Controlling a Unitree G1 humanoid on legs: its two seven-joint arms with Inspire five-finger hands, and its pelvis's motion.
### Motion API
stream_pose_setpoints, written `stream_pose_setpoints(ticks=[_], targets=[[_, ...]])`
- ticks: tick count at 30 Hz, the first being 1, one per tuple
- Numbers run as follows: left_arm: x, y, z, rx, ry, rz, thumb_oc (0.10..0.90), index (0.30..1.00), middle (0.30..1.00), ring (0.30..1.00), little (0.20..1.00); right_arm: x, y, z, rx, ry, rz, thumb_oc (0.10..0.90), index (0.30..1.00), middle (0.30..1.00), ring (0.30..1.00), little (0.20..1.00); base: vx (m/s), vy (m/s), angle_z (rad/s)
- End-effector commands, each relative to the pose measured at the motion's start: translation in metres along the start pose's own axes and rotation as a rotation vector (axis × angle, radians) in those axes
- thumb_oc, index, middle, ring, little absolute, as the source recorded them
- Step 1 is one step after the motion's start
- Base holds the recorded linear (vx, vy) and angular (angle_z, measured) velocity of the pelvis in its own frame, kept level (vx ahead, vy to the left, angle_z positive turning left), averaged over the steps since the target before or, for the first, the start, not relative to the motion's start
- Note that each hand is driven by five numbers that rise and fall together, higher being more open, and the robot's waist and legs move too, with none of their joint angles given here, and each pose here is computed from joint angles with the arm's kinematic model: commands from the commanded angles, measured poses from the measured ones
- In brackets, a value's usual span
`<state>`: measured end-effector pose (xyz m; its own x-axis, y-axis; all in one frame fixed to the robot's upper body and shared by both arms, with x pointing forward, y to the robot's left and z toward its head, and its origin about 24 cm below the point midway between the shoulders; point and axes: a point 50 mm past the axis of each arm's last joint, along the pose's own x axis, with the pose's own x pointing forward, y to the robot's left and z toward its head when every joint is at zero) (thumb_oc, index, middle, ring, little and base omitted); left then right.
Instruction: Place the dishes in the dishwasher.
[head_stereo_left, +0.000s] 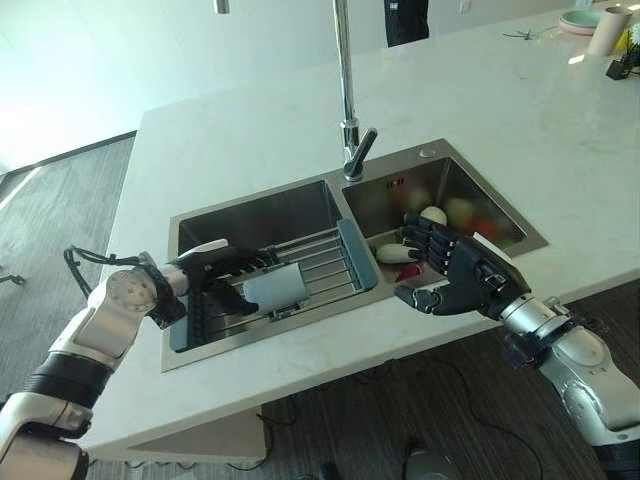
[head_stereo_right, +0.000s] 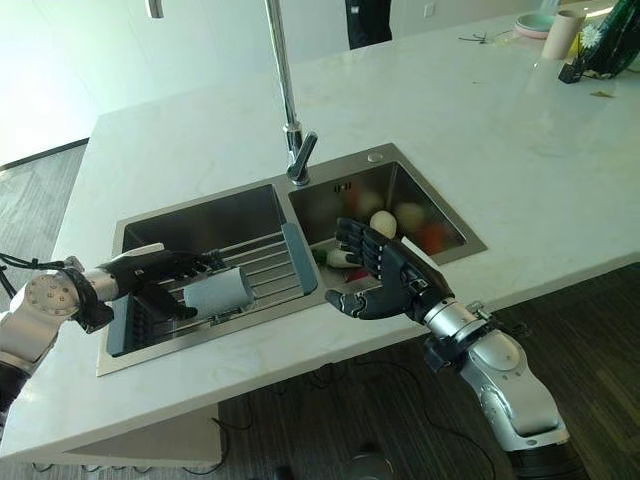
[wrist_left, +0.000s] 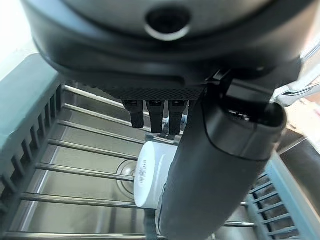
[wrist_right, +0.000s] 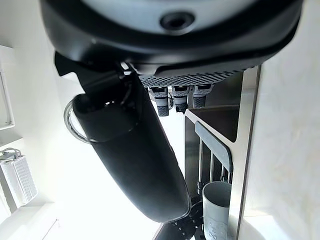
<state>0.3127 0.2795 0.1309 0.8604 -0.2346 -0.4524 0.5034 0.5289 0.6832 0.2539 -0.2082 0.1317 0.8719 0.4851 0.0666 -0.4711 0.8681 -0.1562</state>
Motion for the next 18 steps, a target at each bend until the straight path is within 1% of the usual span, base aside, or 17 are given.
stream_pose_setpoints(ticks=[1, 18], targets=[[-0.0083, 0.0474, 0.0425, 0.102, -0.136, 0.202, 0.800, 0.900, 0.900, 0.900, 0.900, 0.0137, 0.0001, 0.0570, -0.114, -0.268, 0.052, 0.800, 0.900, 0.900, 0.900, 0.900, 0.00, 0.000, 0.00], [0.0007, 0.0431, 0.0414, 0.116, -0.106, 0.178, 0.800, 0.900, 0.900, 0.900, 0.900, 0.0155, 0.0026, 0.0538, -0.109, -0.271, 0.065, 0.800, 0.900, 0.900, 0.900, 0.900, 0.00, -0.001, -0.01]])
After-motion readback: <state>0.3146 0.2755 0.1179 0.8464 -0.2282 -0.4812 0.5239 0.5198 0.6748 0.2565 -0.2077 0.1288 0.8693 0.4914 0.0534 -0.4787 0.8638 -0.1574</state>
